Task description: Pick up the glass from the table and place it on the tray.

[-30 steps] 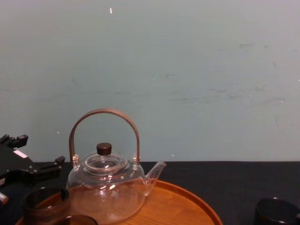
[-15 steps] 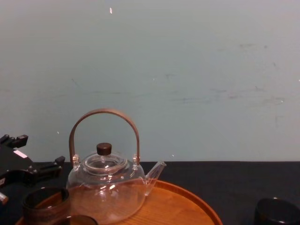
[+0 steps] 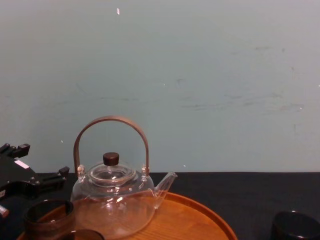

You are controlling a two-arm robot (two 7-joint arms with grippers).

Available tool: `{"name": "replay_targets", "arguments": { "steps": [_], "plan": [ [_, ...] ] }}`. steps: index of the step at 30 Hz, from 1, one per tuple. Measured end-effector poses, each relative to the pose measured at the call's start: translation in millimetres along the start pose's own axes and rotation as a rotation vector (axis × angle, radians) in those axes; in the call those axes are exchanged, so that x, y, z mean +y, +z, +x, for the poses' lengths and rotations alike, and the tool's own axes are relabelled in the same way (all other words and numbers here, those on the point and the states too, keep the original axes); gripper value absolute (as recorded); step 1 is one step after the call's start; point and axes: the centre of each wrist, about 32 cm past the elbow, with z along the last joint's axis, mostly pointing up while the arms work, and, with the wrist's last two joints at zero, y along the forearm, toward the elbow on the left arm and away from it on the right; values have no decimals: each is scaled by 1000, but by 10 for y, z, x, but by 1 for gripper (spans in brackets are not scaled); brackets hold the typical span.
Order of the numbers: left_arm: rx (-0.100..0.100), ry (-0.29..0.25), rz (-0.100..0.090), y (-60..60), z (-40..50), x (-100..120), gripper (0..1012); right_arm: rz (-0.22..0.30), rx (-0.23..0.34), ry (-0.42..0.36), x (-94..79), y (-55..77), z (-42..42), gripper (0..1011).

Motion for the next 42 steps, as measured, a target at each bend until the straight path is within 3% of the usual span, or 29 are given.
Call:
{"name": "replay_targets", "arguments": {
  "steps": [24, 42],
  "plan": [
    [0, 0, 0, 0, 0, 0, 1001, -39, 41, 14, 73, -146, 9, 1002],
    [0, 0, 0, 0, 0, 0, 1001, -48, 47, 50, 348, -257, 76, 1002]
  ]
}}
